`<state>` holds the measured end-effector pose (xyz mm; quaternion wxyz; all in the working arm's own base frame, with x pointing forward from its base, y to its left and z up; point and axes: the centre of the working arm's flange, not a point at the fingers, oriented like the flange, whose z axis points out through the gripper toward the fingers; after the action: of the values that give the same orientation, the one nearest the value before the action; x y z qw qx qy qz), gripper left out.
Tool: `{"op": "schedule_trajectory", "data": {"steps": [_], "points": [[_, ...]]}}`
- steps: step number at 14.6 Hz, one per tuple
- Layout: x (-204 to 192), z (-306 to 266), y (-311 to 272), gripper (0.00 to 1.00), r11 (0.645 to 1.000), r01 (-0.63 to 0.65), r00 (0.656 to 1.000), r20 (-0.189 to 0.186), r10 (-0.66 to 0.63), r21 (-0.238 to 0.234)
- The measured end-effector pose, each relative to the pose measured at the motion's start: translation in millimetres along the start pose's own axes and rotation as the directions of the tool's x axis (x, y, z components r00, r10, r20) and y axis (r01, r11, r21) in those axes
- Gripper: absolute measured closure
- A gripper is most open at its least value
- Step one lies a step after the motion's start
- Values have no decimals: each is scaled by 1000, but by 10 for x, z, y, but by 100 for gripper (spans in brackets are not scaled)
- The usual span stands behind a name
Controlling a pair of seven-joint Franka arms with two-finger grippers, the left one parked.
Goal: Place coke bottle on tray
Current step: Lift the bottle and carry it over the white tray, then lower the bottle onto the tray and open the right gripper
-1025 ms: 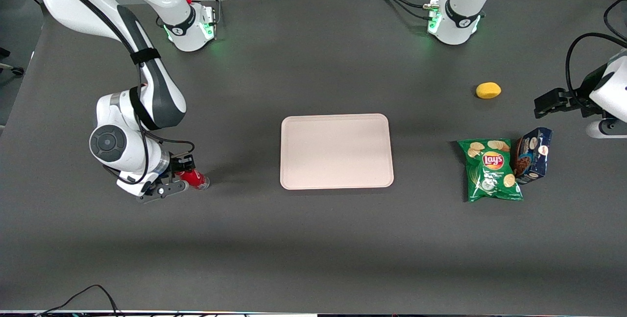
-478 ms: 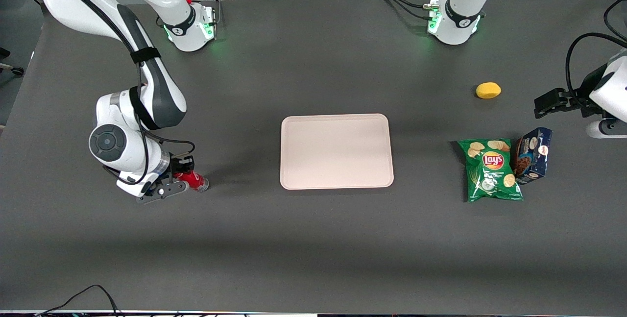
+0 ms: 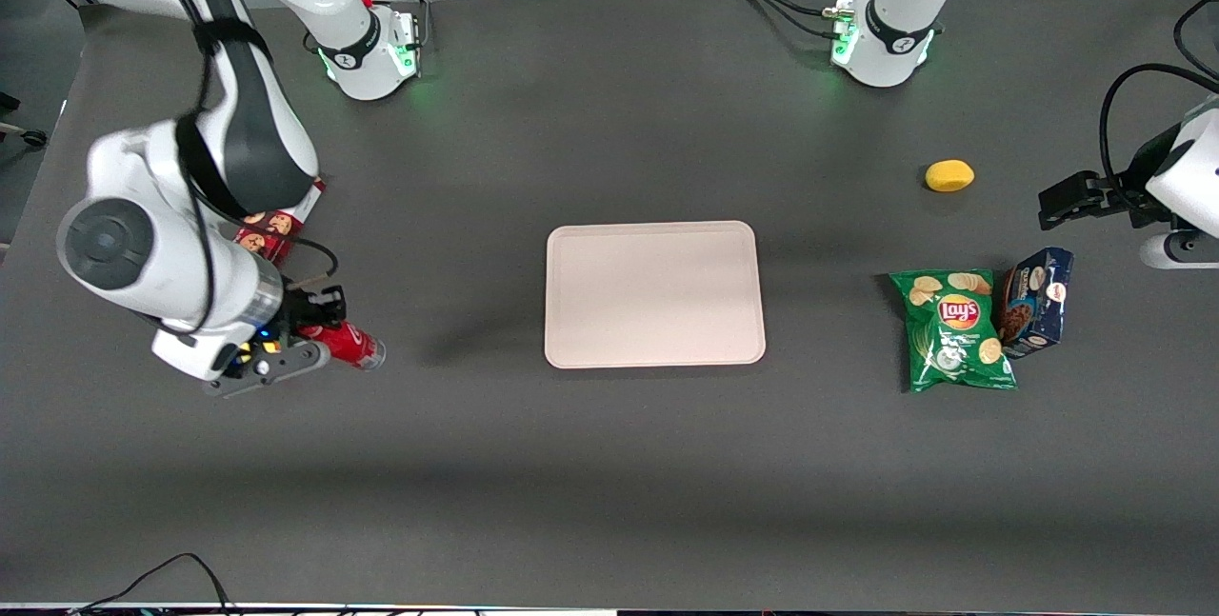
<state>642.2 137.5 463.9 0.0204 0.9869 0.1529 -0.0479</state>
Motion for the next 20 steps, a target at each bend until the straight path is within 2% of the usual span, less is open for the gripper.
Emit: {"op": "schedule_trajectory", "data": {"steps": [3, 5, 9, 13, 17, 18, 20], "points": [[-164, -506, -106, 63, 999, 12, 1000, 28, -13, 30], [-180, -563, -126, 63, 999, 15, 999, 30, -16, 34], [-136, -513, -517, 63, 996, 20, 999, 37, -23, 88], [-175, -547, -1428, 63, 992, -103, 994, 45, 100, 70], [-198, -490, -2305, 63, 959, -270, 963, 2, 271, 82], [-150, -314, -2578, 63, 950, -299, 954, 5, 300, 94], [-45, -19, -2694, 63, 948, -304, 953, 13, 304, 100]]}}
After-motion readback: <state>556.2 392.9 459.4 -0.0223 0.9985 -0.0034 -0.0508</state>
